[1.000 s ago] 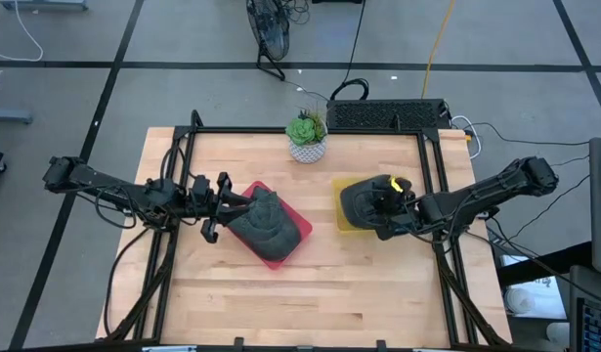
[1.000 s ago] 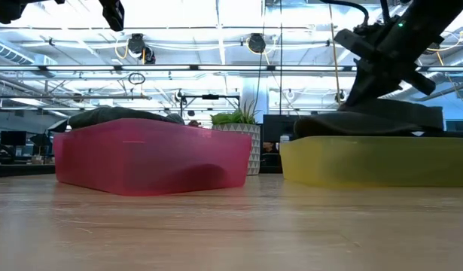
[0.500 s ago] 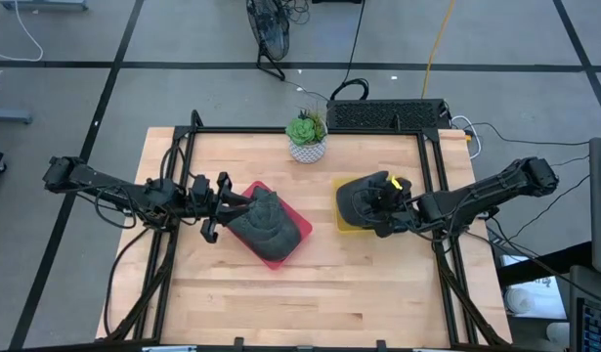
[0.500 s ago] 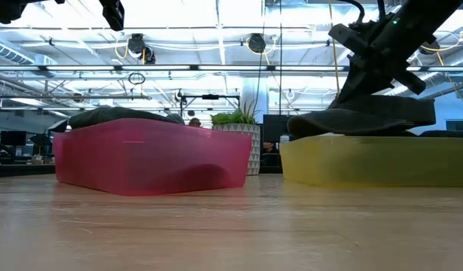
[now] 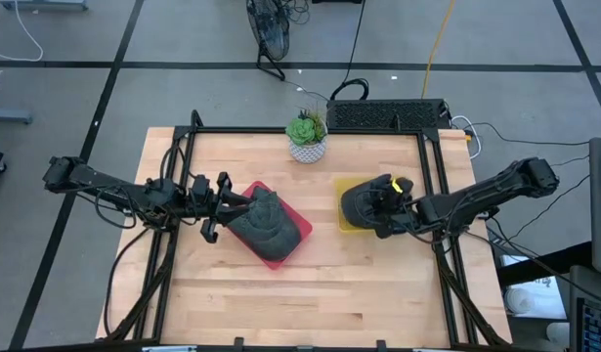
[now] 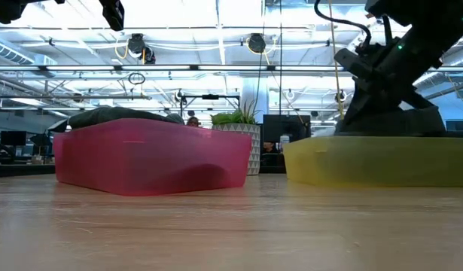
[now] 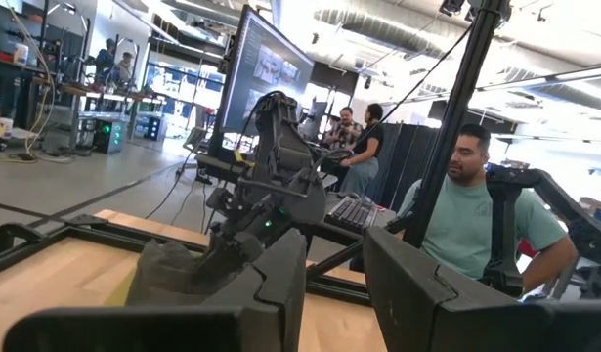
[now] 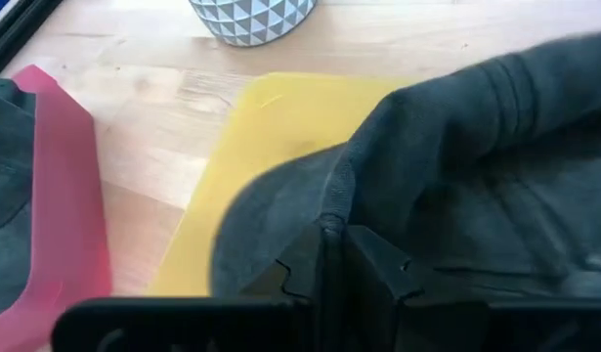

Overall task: Pick & Place hat
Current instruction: Put the black cap into the yellow bin

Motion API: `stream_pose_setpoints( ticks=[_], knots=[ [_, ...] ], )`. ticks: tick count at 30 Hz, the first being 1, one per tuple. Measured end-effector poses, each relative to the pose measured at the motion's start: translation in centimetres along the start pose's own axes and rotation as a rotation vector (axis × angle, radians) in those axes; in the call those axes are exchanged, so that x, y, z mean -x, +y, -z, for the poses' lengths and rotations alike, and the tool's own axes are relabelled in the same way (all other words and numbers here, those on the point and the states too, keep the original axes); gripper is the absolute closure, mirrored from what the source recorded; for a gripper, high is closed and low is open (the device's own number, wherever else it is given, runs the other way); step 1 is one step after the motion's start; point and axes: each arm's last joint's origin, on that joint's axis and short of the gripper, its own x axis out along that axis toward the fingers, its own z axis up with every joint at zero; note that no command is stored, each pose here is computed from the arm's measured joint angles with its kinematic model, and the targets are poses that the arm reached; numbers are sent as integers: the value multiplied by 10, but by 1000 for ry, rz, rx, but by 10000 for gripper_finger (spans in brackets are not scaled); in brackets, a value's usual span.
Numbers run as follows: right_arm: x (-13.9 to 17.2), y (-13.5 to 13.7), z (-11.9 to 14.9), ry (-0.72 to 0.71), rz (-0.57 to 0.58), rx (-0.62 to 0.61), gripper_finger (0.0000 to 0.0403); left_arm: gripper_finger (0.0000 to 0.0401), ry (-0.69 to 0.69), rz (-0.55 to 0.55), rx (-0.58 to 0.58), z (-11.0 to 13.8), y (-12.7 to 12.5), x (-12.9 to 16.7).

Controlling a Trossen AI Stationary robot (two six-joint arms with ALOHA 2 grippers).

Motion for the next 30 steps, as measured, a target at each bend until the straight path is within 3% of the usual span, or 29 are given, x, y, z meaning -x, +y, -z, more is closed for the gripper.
stream_pose_setpoints(
  ticks=[12, 21, 30],
  knots=[
    [-3, 0, 3, -6, -32, -8, 347, 293, 0, 0, 0, 0, 0, 0],
    [0, 9, -5, -27, -130, 33, 323, 293, 0, 0, 0, 0, 0, 0],
    [15, 6, -15, 104, -263, 79, 305, 293, 2, -1, -3, 0, 0, 0]
  ],
)
